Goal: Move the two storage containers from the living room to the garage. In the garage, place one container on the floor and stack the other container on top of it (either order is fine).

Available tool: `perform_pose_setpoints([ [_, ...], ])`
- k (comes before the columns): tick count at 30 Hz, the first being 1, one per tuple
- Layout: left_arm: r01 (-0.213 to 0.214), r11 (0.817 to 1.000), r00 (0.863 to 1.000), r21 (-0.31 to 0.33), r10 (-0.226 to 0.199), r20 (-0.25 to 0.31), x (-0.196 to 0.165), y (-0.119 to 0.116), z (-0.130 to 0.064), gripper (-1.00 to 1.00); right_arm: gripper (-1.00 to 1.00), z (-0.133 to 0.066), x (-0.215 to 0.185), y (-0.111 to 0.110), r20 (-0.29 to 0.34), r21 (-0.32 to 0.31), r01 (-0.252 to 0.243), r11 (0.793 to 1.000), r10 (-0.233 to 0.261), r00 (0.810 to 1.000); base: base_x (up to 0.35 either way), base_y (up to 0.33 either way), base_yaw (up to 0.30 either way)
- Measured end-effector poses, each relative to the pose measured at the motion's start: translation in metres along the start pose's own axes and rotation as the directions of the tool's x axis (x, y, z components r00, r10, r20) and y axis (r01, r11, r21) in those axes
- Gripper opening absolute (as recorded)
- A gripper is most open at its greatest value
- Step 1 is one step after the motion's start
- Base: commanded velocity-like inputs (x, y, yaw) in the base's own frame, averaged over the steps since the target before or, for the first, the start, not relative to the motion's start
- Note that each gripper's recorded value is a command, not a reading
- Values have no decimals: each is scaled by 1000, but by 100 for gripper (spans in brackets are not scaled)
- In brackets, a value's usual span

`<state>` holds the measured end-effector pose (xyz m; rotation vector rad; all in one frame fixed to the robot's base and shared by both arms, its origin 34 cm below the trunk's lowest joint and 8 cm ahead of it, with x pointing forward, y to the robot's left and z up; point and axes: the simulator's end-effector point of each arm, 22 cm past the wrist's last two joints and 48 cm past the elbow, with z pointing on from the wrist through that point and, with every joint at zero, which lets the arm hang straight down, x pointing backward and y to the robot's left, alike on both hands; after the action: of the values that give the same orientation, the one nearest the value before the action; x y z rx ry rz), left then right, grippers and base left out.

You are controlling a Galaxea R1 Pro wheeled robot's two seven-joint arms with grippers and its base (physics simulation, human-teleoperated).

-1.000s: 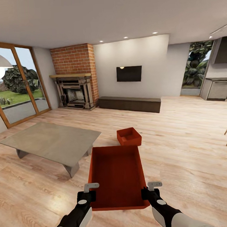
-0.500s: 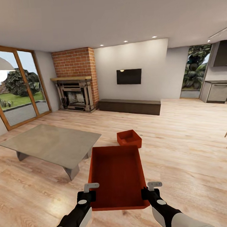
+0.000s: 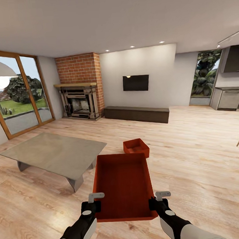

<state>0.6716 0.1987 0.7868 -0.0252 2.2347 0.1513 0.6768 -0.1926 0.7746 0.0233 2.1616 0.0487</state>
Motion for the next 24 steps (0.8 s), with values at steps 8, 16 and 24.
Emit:
perform_pose_setpoints([
  [8,1,1000,1000,1,-1,-1,0,0,0,-100,-100,0,0,0,-1,-1,1,1000,-1,1000,0,0,0],
  [16,1,1000,1000,1,-1,-1,-6,1,-7,-100,-100,-7,-7,0,-1,-1,1,1000,-1,1000,0,0,0],
  [24,1,1000,1000,1,-1,-2,-11,2,-14,-100,-100,-13,-12,0,-2,0,1,1000,-1,1000,0,0,0],
])
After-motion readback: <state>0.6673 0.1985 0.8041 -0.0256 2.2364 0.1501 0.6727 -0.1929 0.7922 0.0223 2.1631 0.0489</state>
